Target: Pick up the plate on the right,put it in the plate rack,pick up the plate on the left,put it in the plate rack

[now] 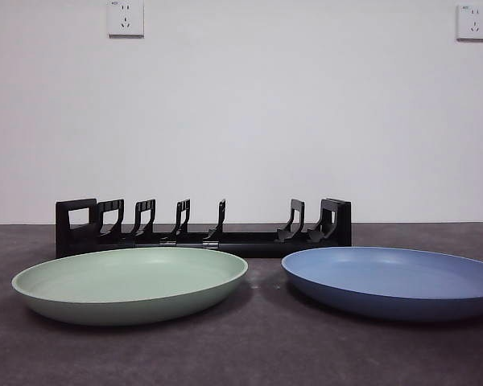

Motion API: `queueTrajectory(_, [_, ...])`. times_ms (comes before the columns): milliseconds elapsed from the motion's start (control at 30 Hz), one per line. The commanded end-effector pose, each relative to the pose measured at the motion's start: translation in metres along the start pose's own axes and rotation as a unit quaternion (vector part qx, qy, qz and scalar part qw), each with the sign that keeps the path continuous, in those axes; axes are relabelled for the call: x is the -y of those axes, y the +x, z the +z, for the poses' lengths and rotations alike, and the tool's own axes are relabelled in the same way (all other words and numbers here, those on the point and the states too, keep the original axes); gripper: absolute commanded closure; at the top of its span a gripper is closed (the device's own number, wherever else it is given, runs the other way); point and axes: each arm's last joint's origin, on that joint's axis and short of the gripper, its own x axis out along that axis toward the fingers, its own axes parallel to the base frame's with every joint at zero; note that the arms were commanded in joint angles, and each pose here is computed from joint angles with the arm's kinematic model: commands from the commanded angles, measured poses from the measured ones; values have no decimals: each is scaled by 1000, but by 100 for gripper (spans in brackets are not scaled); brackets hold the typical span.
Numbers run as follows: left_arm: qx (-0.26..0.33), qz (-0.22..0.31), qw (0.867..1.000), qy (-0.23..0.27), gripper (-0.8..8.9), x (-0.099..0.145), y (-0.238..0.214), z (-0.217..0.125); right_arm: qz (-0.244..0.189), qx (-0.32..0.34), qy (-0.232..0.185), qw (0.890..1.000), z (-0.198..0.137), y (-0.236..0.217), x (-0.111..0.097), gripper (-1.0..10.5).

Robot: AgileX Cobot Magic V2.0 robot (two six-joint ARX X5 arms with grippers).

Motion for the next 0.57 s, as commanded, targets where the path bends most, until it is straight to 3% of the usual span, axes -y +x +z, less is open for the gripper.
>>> queueTrajectory(33, [1, -2, 1000, -22, 820, 0, 0, -1, 3, 10, 43, 999, 3, 0, 0, 956])
queueTrajectory(300, [8, -24, 999, -30, 820, 4, -6, 19, 12, 43, 119, 992, 31, -9, -2, 957])
queueTrajectory(567, [19, -54, 998, -28, 820, 11, -11, 62, 68, 42, 117, 990, 80, -16, -8, 957])
